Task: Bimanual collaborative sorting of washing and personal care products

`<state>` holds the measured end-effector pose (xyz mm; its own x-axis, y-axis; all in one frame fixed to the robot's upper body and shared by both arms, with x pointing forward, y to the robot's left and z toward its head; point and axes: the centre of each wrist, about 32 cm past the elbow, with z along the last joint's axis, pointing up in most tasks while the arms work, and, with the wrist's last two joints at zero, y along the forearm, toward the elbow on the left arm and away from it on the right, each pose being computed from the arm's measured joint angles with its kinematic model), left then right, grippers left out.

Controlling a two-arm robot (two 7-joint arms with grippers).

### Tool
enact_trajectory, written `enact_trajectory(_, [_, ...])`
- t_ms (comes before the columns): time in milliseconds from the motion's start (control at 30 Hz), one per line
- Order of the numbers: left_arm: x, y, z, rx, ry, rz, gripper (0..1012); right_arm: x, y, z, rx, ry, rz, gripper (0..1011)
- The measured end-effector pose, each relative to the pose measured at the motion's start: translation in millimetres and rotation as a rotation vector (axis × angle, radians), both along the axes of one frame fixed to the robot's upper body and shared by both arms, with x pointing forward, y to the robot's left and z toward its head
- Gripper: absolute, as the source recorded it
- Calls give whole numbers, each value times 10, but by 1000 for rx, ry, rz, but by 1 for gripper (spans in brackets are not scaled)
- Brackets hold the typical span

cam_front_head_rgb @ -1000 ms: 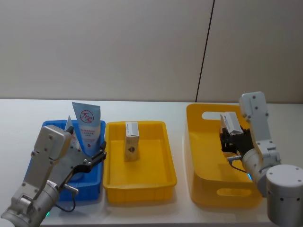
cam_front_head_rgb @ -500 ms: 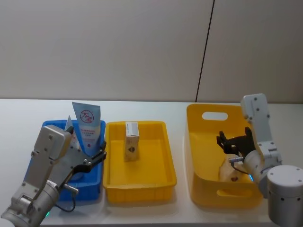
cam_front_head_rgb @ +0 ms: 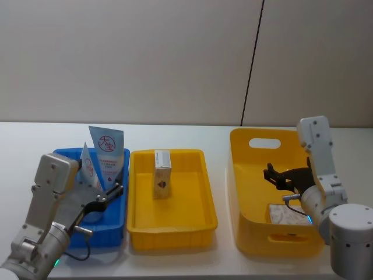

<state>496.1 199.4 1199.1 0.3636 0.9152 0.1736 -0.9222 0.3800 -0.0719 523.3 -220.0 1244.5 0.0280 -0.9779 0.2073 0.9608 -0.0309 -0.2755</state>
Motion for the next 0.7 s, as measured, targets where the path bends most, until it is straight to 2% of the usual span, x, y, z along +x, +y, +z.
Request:
enact_trajectory(100, [17,1,-24,-26,13,25,1001,1,-1,0,0,1,0,1004])
enact_trajectory(133, [24,-2,-34,-42,20,37,1001,1,-2,-1,0,1,-1,1004])
enact_trajectory(167, [24,-2,-34,-42,20,37,1001,1,-2,-1,0,1,-1,1003])
enact_trajectory(200, [35,-4,-47,-59,27,51,1001,1,-2,-1,0,1,-1,1004])
enact_trajectory(267, [44,-7,-61,-74,34,64,1001,1,-3,-2,0,1,-1,1003])
enact_trajectory(300, [57,-12,-78,-92,41,80,1001,1,-4,-2,0,1,-1,1004])
enact_trajectory(367, [75,-17,-100,-112,50,100,1001,2,-4,-3,0,1,-1,1003])
enact_trajectory(500, [115,-22,-132,-143,64,132,1001,2,-5,-4,0,2,-1,1004])
enact_trajectory(700, [171,-25,-176,-173,84,163,1001,2,-5,-4,0,2,-1,1004])
